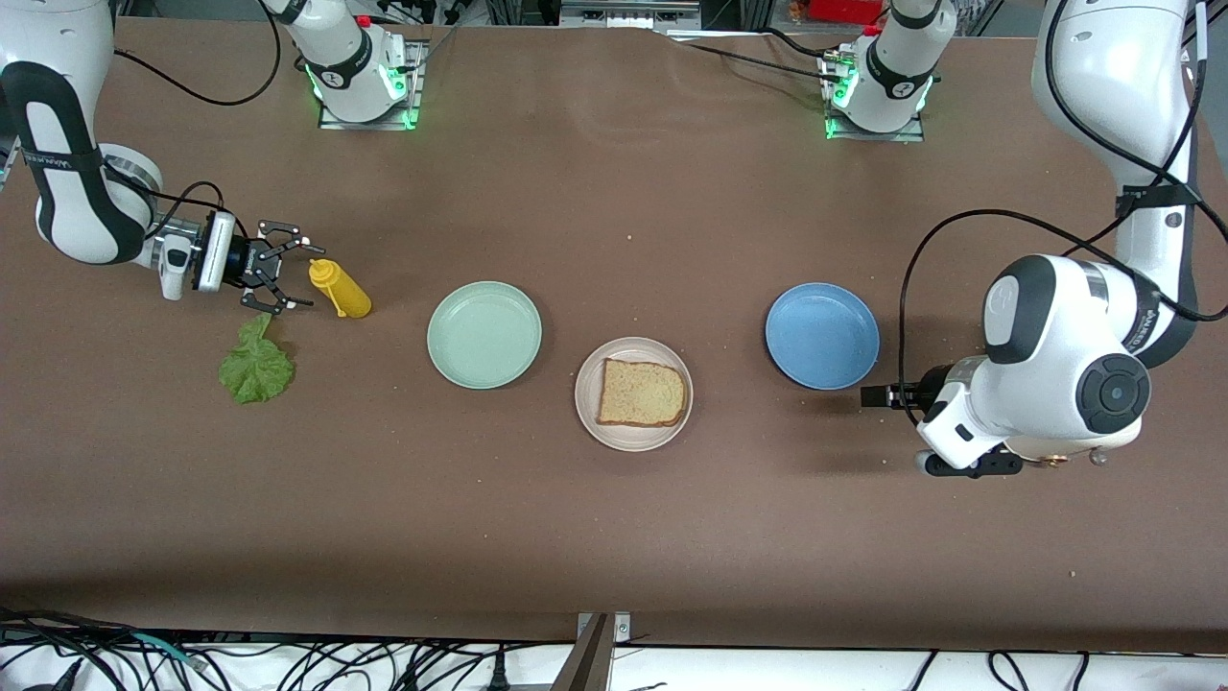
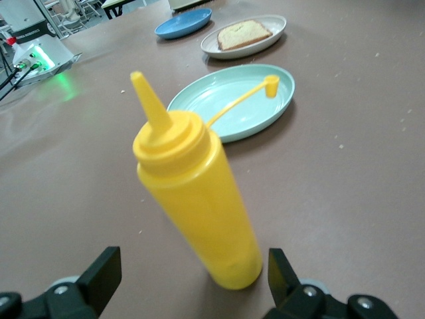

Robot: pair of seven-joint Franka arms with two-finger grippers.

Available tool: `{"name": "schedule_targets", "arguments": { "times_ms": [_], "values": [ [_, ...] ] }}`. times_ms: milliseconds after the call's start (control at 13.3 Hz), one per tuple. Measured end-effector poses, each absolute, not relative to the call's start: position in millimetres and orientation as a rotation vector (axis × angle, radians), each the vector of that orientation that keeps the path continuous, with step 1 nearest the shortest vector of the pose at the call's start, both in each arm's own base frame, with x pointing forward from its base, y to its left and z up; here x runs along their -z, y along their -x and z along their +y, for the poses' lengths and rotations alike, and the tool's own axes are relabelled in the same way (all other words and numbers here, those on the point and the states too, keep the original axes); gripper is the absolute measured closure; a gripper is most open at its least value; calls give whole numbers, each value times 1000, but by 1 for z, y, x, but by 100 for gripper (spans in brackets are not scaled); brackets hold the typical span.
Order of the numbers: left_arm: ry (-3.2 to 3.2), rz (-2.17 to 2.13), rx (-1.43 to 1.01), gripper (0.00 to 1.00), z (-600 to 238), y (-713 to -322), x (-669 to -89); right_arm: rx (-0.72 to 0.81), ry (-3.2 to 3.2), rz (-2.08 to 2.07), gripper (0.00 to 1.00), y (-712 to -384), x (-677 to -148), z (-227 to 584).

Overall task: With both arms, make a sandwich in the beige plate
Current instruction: 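Release the toast on the beige plate while the right gripper grasps the bottle, then lift the yellow bottle with the right gripper while the left gripper withdraws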

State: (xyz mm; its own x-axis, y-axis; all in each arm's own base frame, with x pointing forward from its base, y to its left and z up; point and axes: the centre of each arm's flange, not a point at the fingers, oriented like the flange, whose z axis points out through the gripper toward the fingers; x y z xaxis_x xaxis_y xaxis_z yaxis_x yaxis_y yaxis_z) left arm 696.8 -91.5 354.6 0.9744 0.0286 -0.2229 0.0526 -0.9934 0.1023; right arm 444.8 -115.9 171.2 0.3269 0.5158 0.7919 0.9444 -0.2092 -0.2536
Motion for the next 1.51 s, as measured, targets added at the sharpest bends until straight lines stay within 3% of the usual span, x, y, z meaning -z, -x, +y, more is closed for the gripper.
{"name": "schedule_targets", "arguments": {
  "times_ms": [604, 679, 905, 1056, 1509],
  "values": [
    [-3050, 43, 249, 0, -66, -697, -393, 835, 1830, -1244, 3, -452, -145, -83],
    [-3050, 25, 236, 0, -66, -696, -400, 848, 1825, -1243, 10, -454, -144, -77],
    [-3046, -68, 239, 0, -66, -687, -425, 904, 1798, -1300, 46, -461, -145, -67],
    [-3044, -114, 236, 0, -65, -681, -445, 928, 1803, -1343, 63, -468, -149, -70],
    [-3044, -85, 232, 0, -40, -674, -467, 924, 1829, -1512, 79, -555, -208, -32]
  ]
}}
